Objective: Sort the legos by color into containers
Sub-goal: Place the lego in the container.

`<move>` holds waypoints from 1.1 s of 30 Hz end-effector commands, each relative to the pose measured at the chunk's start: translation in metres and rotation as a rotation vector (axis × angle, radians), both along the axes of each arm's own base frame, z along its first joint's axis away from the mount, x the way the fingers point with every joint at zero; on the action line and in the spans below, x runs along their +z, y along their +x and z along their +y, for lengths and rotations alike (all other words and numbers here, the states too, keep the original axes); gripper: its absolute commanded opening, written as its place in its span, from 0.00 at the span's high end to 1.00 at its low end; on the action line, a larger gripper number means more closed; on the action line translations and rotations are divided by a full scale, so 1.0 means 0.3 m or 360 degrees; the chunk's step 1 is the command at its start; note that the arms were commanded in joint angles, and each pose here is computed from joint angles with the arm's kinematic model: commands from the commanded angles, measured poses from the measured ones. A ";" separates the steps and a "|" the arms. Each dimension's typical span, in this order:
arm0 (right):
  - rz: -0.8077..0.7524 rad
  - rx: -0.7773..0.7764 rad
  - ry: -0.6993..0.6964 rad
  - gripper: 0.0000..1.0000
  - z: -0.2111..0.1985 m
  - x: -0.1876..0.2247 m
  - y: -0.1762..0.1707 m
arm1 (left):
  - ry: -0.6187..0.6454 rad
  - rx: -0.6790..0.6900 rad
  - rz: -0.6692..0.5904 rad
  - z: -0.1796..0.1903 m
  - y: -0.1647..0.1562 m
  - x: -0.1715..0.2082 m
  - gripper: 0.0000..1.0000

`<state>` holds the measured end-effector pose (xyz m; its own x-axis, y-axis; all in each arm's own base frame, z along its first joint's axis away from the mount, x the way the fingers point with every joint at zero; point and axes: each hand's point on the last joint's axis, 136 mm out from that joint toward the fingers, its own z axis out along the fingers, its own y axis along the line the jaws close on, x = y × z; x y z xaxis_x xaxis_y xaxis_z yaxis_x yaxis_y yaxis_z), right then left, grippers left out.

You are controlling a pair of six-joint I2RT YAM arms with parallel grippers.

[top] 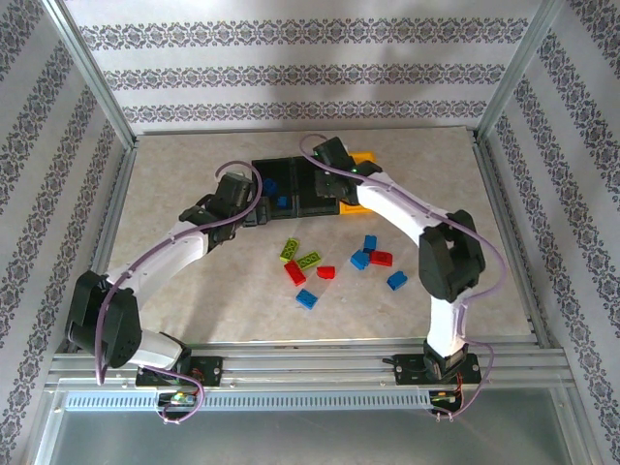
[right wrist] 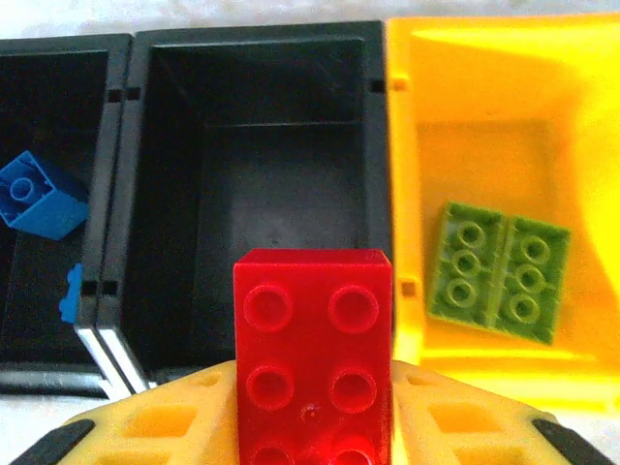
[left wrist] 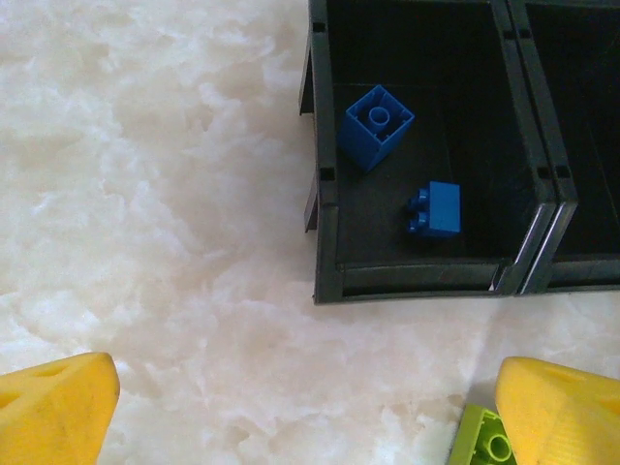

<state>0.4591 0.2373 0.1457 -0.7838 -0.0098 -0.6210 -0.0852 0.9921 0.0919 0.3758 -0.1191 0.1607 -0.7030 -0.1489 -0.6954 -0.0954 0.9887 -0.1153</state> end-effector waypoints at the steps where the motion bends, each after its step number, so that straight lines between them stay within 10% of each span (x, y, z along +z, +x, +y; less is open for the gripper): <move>1: 0.0053 0.0071 -0.0078 0.62 0.027 -0.032 0.023 | -0.0024 0.0061 -0.0019 0.036 -0.014 0.015 0.00; 17: 0.0120 0.0110 -0.0193 0.48 0.050 -0.159 0.092 | -0.0053 0.0068 0.0041 0.047 -0.063 -0.025 0.00; 33: 0.0000 0.0135 -0.0026 0.34 0.067 0.052 -0.002 | -0.0082 0.0061 0.0058 0.044 -0.083 -0.033 0.01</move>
